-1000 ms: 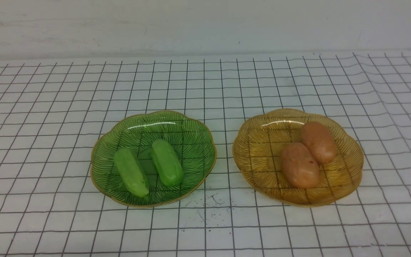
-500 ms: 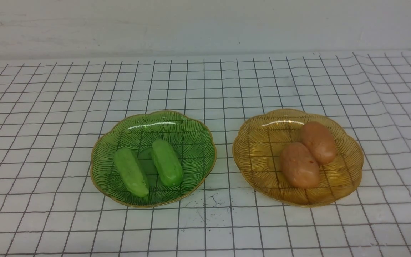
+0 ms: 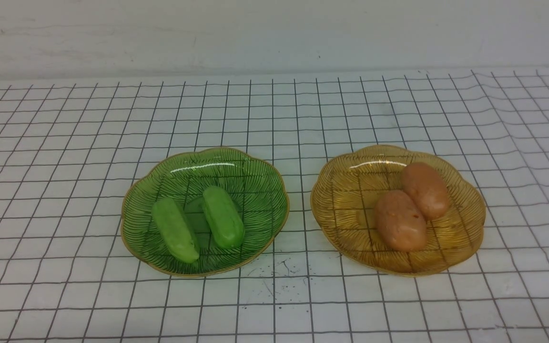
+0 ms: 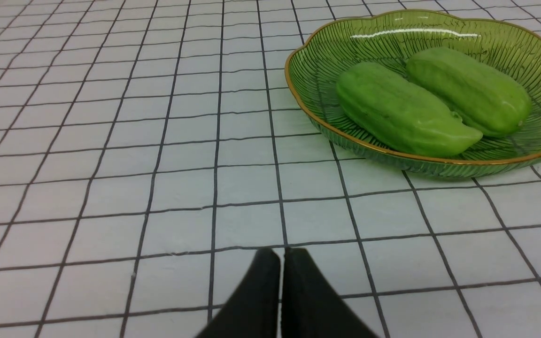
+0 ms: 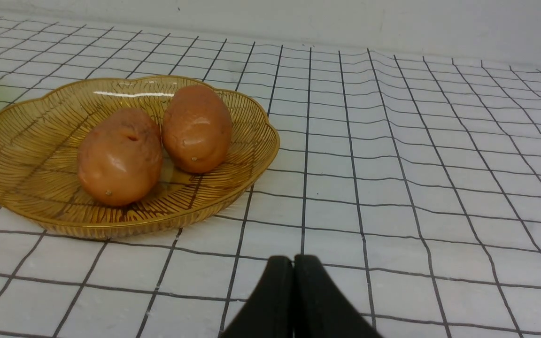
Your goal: Put different types of vegetables on the plate.
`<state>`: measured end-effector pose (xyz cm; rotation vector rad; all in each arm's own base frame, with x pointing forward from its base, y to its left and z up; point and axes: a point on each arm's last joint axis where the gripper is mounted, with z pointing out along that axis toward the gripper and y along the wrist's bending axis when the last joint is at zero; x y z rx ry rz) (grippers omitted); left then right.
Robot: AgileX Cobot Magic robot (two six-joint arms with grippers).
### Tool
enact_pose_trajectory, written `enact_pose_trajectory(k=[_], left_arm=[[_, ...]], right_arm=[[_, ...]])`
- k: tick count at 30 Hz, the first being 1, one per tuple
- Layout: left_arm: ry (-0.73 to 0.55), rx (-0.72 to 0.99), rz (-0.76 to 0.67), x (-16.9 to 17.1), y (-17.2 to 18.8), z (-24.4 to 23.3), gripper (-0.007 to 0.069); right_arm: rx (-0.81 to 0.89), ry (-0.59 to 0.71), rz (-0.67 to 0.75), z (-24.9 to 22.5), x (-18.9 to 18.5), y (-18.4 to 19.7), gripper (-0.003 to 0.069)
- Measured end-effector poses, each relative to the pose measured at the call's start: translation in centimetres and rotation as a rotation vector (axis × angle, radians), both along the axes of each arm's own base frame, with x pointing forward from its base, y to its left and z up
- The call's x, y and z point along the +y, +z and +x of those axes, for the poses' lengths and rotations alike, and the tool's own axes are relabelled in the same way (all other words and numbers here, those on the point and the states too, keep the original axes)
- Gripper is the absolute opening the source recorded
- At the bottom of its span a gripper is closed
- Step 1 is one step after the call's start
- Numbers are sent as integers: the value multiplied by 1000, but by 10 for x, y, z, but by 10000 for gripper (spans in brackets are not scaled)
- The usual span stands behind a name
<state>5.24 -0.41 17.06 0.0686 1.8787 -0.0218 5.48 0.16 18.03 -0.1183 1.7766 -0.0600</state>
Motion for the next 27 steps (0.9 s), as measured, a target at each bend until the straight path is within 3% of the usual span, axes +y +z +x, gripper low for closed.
enact_pose_trajectory(k=[27], left_arm=[[0, 0, 0, 0, 0, 0, -8]], right_arm=[[1, -5, 23, 0, 0, 0, -15]])
